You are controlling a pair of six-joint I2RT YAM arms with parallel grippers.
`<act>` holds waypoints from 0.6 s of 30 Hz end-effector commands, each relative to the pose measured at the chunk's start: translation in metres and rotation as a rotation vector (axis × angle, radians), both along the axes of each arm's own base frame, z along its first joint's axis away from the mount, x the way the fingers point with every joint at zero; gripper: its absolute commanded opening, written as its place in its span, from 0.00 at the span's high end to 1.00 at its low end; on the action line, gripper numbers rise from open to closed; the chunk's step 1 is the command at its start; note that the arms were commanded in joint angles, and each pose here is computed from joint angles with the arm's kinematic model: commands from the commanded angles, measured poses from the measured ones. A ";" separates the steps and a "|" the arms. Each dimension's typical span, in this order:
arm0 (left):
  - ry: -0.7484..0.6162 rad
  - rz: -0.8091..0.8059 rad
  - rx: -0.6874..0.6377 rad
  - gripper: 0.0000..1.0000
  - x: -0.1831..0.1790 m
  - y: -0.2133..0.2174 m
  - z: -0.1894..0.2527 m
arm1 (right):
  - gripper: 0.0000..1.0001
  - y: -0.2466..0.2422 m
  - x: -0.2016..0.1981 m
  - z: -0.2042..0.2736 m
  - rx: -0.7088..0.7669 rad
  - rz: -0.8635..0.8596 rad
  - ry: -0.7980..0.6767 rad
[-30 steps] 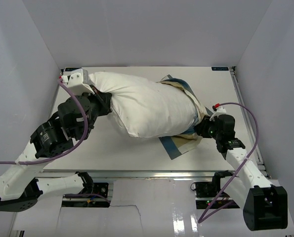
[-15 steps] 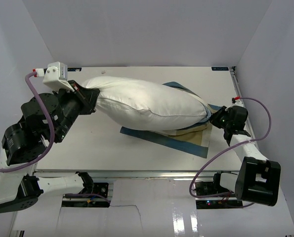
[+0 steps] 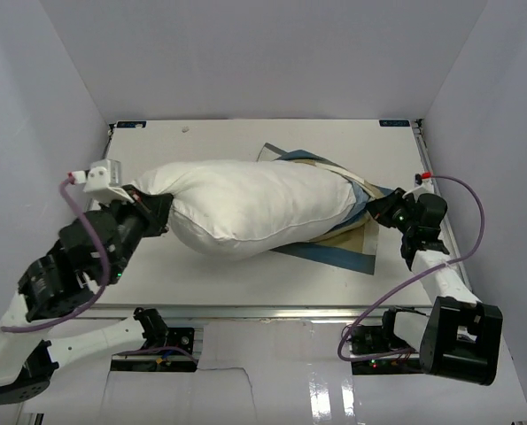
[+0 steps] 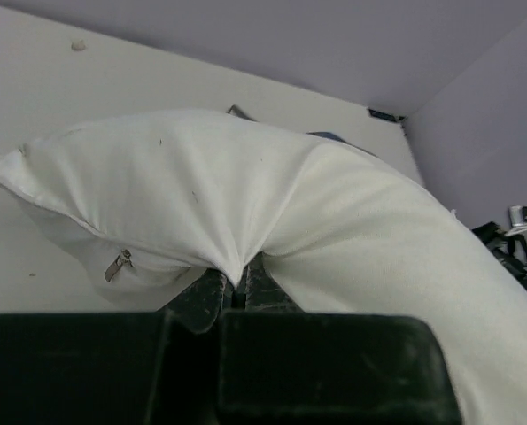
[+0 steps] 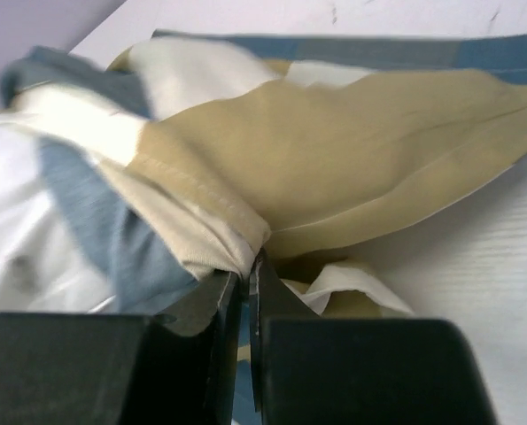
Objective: Remove the pillowcase from the pillow
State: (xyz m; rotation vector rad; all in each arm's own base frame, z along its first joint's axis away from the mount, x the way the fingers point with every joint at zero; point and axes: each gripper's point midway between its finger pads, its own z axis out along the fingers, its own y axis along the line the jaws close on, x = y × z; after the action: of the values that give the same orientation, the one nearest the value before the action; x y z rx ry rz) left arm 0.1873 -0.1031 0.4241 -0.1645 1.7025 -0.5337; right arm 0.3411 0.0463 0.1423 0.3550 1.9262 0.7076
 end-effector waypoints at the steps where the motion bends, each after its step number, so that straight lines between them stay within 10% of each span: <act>1: 0.086 0.053 0.040 1.00 0.031 -0.038 -0.061 | 0.92 0.014 -0.007 0.015 0.003 0.023 -0.096; 8: 0.233 0.026 0.249 1.00 0.052 -0.074 -0.126 | 0.92 0.038 -0.035 0.007 0.011 0.101 -0.119; 11: 0.306 -0.030 0.337 0.76 0.059 -0.082 -0.152 | 0.92 0.048 -0.043 0.007 0.014 0.126 -0.125; 14: 0.315 -0.120 0.368 0.29 0.061 -0.092 -0.142 | 0.92 0.052 -0.047 0.009 0.020 0.134 -0.136; 18: 0.226 -0.336 0.334 0.09 0.046 -0.119 -0.077 | 0.92 0.063 -0.057 0.012 0.013 0.173 -0.149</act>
State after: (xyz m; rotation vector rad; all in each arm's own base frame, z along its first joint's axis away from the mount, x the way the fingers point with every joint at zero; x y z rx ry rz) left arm 0.2480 -0.1970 0.2733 0.1801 2.1585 -0.2331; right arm 0.2867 0.0982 0.1335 0.2004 1.8931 0.7843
